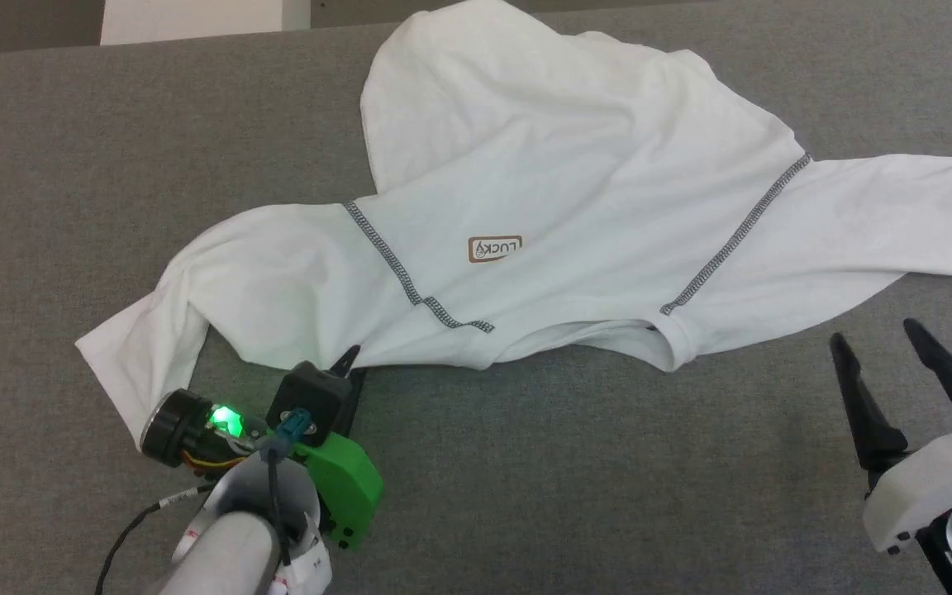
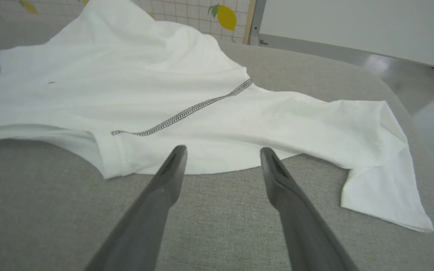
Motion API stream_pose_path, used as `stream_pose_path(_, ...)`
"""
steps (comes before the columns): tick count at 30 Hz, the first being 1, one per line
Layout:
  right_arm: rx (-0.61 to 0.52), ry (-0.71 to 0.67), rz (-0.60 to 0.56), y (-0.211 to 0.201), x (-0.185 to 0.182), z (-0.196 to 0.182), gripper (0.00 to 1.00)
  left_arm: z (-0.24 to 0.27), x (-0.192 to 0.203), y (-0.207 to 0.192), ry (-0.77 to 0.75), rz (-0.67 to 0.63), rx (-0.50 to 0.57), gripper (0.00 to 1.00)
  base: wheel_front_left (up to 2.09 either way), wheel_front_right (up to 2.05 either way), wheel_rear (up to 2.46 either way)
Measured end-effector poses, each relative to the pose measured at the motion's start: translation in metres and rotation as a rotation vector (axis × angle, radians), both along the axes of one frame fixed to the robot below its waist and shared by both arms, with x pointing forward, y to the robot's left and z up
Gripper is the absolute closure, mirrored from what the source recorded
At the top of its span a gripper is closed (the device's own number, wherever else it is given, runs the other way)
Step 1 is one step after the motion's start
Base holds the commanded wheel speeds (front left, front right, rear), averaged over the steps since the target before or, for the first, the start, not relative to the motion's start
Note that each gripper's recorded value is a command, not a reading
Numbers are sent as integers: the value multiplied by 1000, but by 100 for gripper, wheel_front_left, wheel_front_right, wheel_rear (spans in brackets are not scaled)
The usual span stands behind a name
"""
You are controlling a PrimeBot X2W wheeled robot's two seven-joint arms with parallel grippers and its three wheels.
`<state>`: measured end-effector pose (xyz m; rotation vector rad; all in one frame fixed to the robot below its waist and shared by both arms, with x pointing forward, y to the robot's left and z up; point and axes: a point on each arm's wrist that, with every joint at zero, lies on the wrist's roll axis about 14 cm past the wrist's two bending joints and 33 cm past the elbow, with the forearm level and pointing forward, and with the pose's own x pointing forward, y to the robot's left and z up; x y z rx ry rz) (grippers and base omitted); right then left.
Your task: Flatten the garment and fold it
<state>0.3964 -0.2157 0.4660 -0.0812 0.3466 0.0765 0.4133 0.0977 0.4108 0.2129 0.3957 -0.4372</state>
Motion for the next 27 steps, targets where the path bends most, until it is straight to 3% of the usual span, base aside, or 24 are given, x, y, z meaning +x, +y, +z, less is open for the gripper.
stream_pose_path(7,-204,259,239,4,-2,-48,0,1,-1,-2,7,9,-22,100,0,0,0)
stream_pose_path(13,-275,300,352,12,20,-70,0,-11,1,-6,38,18,-43,100,0,0,0)
stream_pose_path(24,-295,293,432,26,46,-97,0,-24,11,1,46,53,-51,100,0,0,0)
stream_pose_path(25,-296,287,435,27,48,-99,8,-24,12,2,44,57,-53,100,0,0,0)
stream_pose_path(26,-287,276,430,27,52,-99,71,-24,13,2,43,63,-62,100,0,0,0)
stream_pose_path(27,-280,265,423,28,55,-99,100,-24,13,3,40,68,-70,100,0,0,0)
